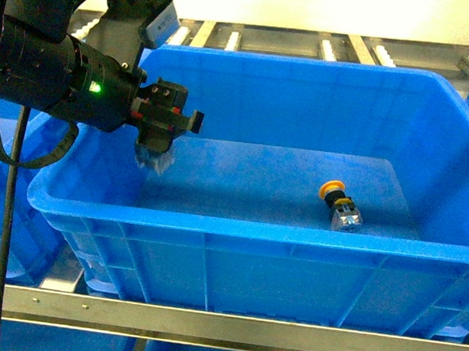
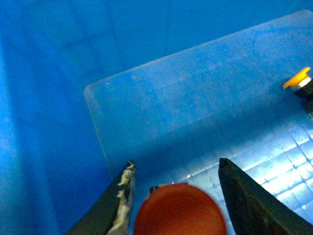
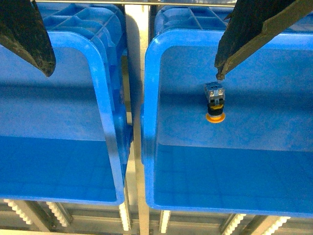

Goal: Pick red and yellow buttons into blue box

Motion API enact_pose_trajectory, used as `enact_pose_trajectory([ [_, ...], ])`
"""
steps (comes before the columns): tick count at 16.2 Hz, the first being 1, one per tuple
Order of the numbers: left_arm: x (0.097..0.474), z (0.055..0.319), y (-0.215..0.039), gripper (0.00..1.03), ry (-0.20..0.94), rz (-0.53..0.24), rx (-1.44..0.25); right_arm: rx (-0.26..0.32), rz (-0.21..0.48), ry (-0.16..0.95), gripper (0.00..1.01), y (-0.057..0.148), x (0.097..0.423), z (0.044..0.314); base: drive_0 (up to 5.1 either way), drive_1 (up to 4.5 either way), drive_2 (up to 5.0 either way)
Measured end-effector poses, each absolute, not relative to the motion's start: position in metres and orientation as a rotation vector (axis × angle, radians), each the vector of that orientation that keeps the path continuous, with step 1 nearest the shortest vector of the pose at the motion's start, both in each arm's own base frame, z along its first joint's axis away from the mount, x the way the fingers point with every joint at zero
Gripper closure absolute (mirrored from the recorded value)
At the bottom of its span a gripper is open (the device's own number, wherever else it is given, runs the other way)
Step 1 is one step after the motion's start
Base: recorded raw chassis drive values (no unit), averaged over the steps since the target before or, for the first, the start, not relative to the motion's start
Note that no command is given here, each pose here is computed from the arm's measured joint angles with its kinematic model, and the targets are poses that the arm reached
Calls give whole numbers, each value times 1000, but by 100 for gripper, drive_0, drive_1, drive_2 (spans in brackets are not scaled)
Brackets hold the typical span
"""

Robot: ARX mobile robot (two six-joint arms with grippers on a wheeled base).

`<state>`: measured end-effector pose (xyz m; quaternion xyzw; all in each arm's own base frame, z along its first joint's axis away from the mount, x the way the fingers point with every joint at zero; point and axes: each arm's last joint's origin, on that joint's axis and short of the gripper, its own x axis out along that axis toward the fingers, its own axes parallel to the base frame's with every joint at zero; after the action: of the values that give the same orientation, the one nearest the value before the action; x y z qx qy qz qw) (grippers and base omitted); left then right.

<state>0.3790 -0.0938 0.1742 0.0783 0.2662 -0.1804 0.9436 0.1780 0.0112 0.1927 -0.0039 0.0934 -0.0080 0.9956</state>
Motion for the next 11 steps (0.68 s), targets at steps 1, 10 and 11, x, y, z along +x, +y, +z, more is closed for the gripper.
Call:
enact_pose_trajectory([
  [1, 379, 175, -94, 43, 540, -368, 158, -8, -16, 187, 3, 11, 178, 193, 0, 0, 0],
  [10, 313, 255, -64, 5, 187, -119, -1, -8, -16, 187, 3, 11, 178, 193, 0, 0, 0],
  [11, 290, 244, -55, 5, 205, -54, -4, -8, -16, 188, 3, 11, 178, 193, 0, 0, 0],
])
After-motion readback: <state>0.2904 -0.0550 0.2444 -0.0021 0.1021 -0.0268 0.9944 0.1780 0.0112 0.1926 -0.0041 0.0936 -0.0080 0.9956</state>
